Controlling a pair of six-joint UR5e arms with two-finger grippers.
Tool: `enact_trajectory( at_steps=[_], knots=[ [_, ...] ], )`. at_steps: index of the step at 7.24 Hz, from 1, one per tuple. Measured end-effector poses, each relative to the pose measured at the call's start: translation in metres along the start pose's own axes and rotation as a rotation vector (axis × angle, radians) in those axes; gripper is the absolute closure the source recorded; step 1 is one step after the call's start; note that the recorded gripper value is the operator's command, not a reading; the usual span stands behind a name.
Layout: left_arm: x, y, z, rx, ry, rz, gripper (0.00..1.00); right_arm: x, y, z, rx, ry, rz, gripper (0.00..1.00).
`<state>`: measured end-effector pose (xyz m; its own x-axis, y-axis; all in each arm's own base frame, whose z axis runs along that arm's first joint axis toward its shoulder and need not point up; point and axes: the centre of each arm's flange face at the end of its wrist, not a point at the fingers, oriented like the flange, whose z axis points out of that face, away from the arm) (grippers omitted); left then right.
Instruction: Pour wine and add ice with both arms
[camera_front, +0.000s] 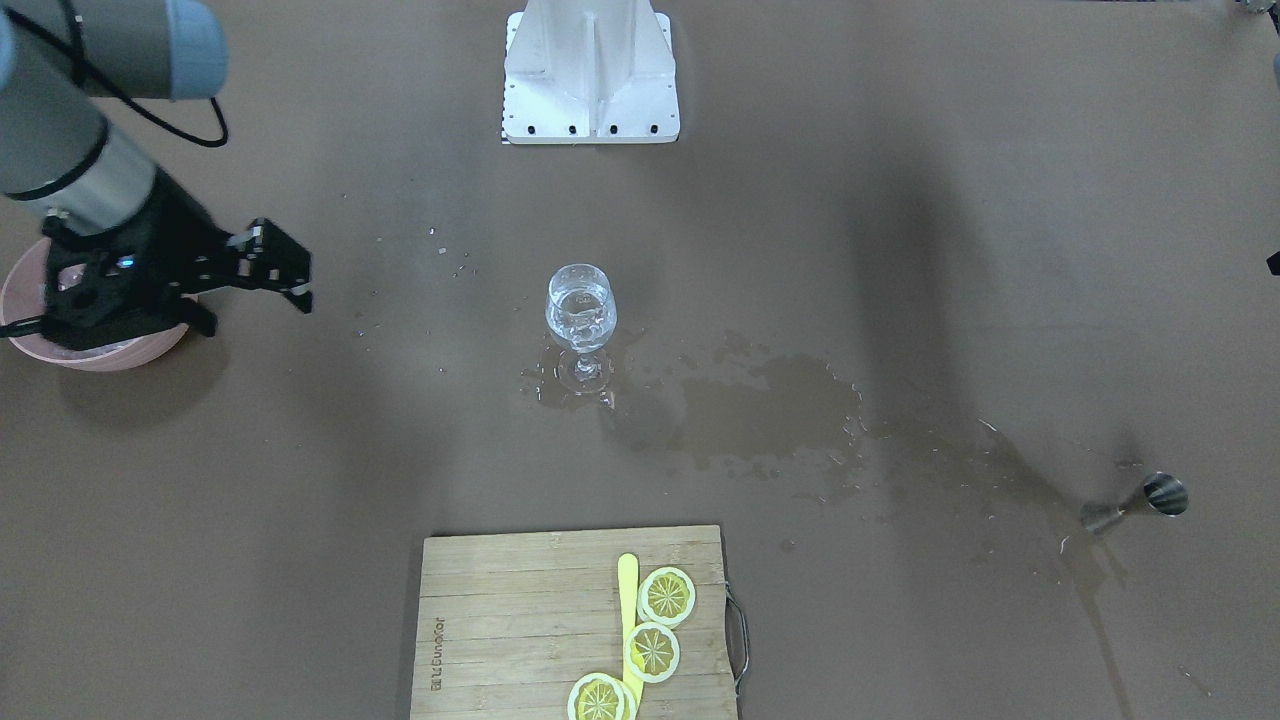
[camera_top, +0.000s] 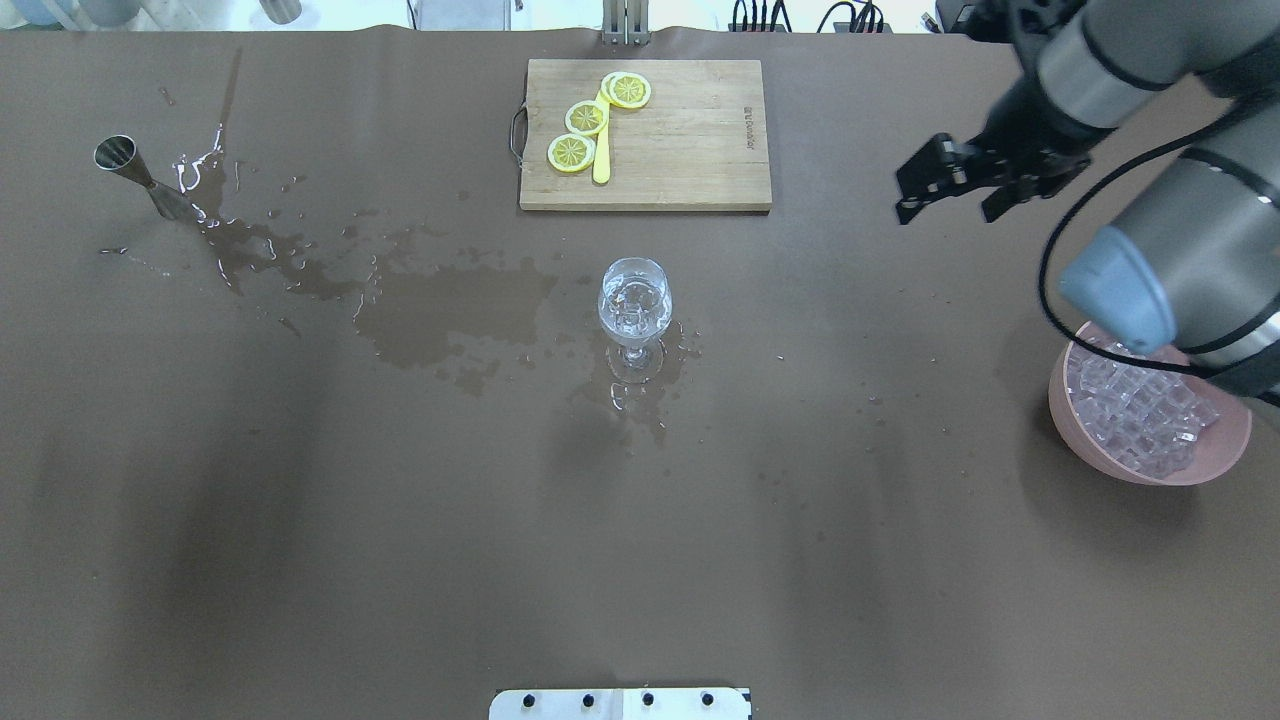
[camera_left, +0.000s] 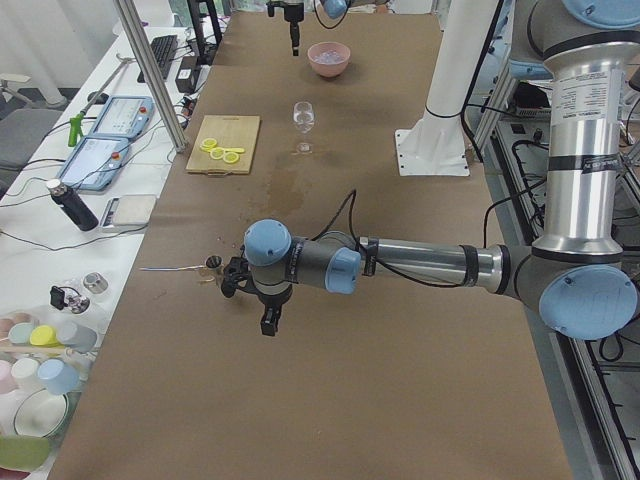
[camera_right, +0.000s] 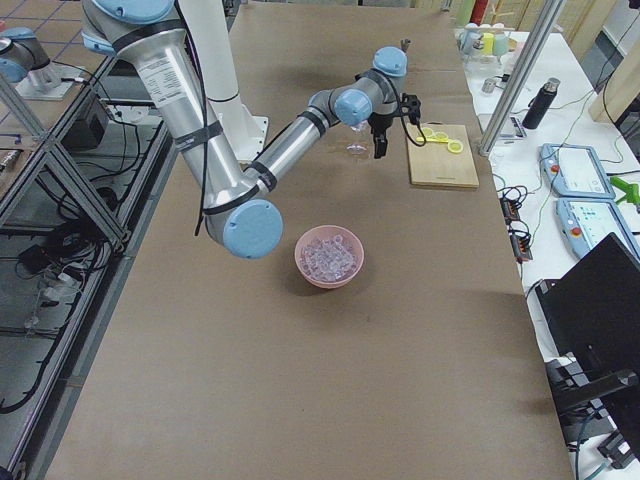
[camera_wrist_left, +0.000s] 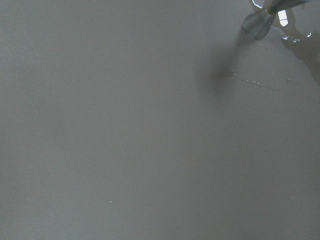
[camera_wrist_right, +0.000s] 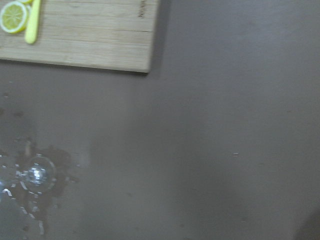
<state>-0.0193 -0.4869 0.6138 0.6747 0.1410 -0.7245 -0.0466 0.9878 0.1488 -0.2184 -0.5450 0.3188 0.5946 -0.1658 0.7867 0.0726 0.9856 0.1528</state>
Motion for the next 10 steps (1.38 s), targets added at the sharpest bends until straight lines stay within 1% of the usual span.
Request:
enact_trajectory(
  at_steps=[1, 2, 3, 4, 5, 6, 7, 8, 9, 10],
  knots=[
    [-0.001, 0.002, 0.001, -0.001, -0.005, 0.0, 0.02, 0.081, 0.005, -0.007, -0.005, 0.044, -0.029, 0.0],
    [-0.004, 0.006, 0.003, -0.005, -0.006, -0.002, 0.02, 0.163, 0.011, -0.013, -0.016, 0.089, -0.036, 0.0],
    [-0.007, 0.009, 0.006, -0.011, -0.006, -0.006, 0.02, 0.243, 0.023, -0.019, -0.034, 0.123, -0.044, 0.0],
    [-0.008, 0.01, 0.006, -0.012, -0.007, -0.005, 0.02, 0.312, 0.044, -0.022, -0.057, 0.138, -0.047, 0.0],
    [-0.009, 0.015, 0.006, -0.002, -0.007, 0.003, 0.02, 0.359, 0.068, -0.02, -0.081, 0.15, -0.029, 0.0],
    [-0.015, 0.029, 0.01, 0.014, -0.006, 0.018, 0.02, 0.386, 0.086, -0.018, -0.098, 0.161, -0.009, 0.0],
    [-0.026, 0.049, 0.02, 0.028, -0.009, 0.029, 0.02, 0.399, 0.098, -0.015, -0.109, 0.174, 0.0, 0.0],
    [-0.04, 0.064, 0.031, 0.035, -0.021, 0.034, 0.02, 0.405, 0.102, -0.014, -0.115, 0.191, 0.002, 0.0],
    [-0.05, 0.071, 0.038, 0.039, -0.037, 0.03, 0.02, 0.407, 0.103, -0.014, -0.116, 0.206, 0.004, 0.0],
    [-0.054, 0.072, 0.038, 0.044, -0.036, 0.024, 0.01, 0.408, 0.104, -0.015, -0.114, 0.215, 0.006, 0.0]
  ],
)
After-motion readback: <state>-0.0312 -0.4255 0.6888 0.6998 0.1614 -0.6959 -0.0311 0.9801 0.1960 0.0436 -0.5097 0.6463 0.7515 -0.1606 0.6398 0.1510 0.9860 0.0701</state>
